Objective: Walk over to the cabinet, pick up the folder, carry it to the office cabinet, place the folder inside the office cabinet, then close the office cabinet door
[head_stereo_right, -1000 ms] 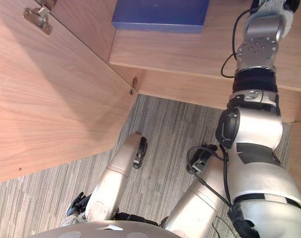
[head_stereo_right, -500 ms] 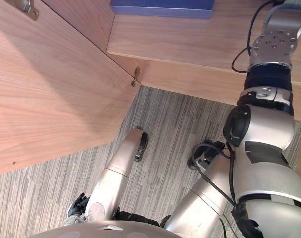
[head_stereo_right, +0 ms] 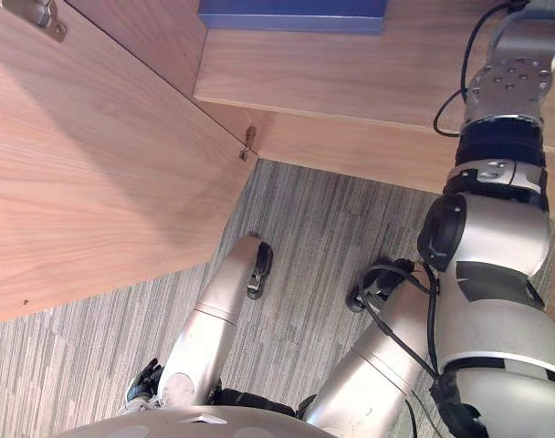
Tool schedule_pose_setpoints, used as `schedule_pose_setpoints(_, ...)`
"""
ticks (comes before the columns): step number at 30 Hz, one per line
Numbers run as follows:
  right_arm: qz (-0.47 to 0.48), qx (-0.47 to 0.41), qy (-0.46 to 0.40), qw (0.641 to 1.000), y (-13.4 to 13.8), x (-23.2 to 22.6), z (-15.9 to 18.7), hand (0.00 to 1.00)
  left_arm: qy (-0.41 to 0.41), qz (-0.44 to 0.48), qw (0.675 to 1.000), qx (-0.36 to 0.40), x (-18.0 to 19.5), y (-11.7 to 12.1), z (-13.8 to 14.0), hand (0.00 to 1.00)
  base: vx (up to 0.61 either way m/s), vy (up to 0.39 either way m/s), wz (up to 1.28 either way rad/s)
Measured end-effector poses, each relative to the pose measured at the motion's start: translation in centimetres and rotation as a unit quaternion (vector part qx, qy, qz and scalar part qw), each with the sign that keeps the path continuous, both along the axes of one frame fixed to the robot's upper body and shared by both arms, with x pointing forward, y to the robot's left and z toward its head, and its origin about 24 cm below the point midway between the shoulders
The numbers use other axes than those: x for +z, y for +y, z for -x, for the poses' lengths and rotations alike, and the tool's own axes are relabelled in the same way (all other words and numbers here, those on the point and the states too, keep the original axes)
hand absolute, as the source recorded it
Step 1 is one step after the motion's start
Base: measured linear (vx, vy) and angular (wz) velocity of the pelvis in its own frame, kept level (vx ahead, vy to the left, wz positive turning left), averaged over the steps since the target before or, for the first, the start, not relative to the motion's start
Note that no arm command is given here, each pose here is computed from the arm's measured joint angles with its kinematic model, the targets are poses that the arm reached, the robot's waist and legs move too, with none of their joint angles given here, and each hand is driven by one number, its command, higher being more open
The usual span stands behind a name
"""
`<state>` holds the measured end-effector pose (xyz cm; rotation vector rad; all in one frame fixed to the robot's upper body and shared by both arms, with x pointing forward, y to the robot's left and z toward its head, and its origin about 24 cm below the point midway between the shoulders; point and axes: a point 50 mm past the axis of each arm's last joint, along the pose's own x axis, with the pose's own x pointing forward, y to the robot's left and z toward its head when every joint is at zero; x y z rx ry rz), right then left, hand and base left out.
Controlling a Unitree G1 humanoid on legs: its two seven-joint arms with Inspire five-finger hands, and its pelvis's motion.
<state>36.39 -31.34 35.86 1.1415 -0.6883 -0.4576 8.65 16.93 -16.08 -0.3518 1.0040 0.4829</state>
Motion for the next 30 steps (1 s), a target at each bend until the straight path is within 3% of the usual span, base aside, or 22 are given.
schedule_pose_setpoints(4, 0.047, 0.02, 0.056, 0.997, 1.0, -2.2, -1.3, 1.0, 0.003, 0.007, 1.0, 0.001, -0.1, -0.1, 0.2, 1.0, 0.04, -0.018, -0.16)
schedule_pose_setpoints(10, 0.045, 0.034, 0.082, 0.995, 1.2, -5.4, -2.1, 1.0, 0.002, 0.012, 1.0, 0.005, -0.1, 0.0, 0.3, 1.0, 0.05, 0.012, -0.04)
schedule_pose_setpoints(17, -0.027, 0.074, 0.115, 0.99, 3.5, -11.0, -3.4, 1.0, 0.007, 0.011, 1.0, 0.022, -0.2, 0.6, 0.6, 1.0, 0.06, 0.028, -0.08)
schedule_pose_setpoints(30, -0.157, 0.079, 0.172, 0.969, 4.5, -18.1, -3.4, 1.0, 0.009, -0.002, 0.999, 0.036, -0.1, 1.9, 1.1, 1.0, 0.05, 0.065, 0.05)
